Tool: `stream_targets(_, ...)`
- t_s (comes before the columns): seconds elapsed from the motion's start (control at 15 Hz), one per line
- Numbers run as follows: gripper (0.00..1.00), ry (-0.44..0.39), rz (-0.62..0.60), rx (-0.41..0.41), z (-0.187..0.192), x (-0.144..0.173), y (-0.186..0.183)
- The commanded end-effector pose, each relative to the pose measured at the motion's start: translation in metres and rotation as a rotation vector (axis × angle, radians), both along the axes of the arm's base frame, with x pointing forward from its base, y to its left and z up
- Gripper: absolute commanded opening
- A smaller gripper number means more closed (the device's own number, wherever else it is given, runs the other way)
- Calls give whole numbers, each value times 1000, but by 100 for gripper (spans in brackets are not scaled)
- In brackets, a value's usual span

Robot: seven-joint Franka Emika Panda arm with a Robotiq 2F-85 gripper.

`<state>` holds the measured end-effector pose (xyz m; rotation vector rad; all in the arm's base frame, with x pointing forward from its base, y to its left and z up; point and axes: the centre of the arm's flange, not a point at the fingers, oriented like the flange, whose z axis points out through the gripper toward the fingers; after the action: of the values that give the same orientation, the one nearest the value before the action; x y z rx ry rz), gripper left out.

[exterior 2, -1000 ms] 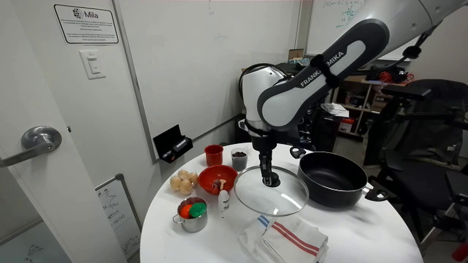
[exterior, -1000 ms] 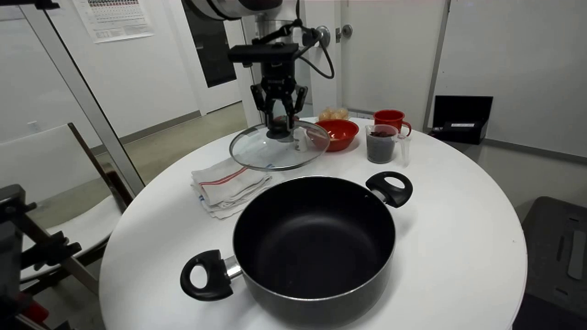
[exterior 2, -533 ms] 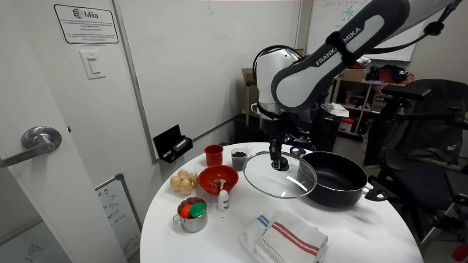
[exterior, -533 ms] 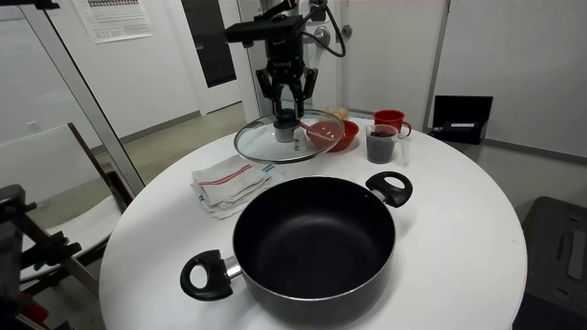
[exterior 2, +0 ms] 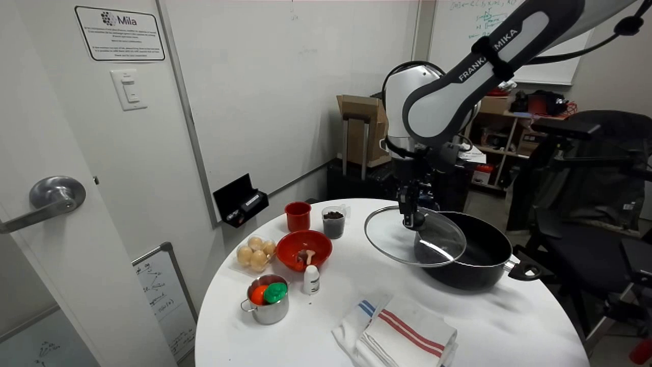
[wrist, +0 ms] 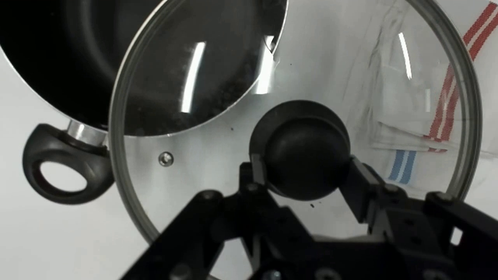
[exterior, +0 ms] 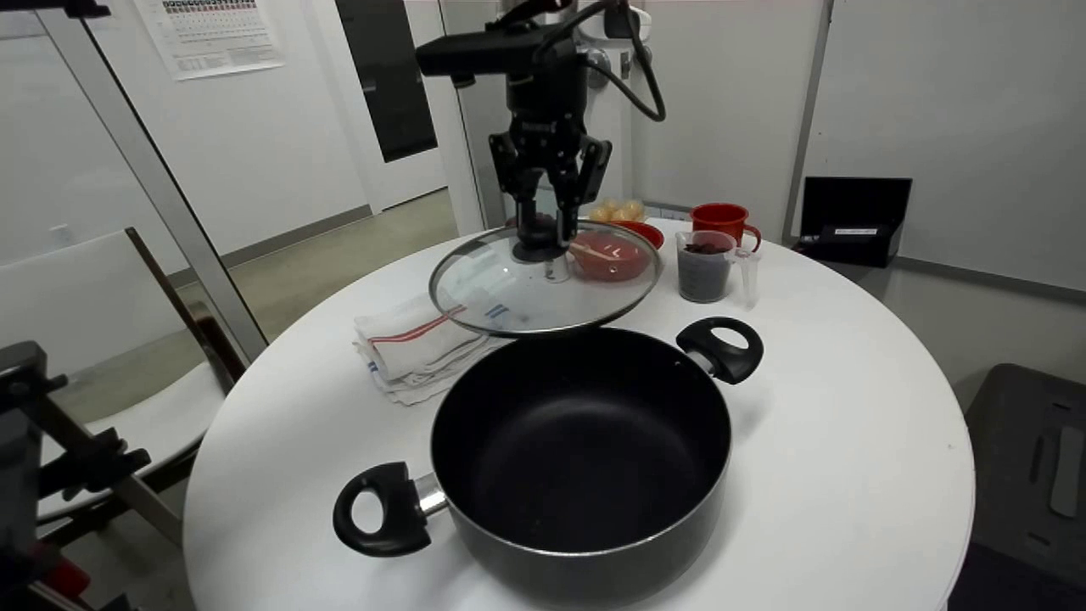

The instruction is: Pick up the lid and cover the pot

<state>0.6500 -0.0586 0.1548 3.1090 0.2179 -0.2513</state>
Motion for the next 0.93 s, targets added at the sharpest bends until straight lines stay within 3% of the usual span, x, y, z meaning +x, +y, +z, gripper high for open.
stream_targets(0.0,24,-17,-118,35,10,-30,-25)
stream_targets(0.33,24,-24,-264,68,0,-54,-61)
stream_targets(0.87,24,-22,-458,20,-15,-82,-95)
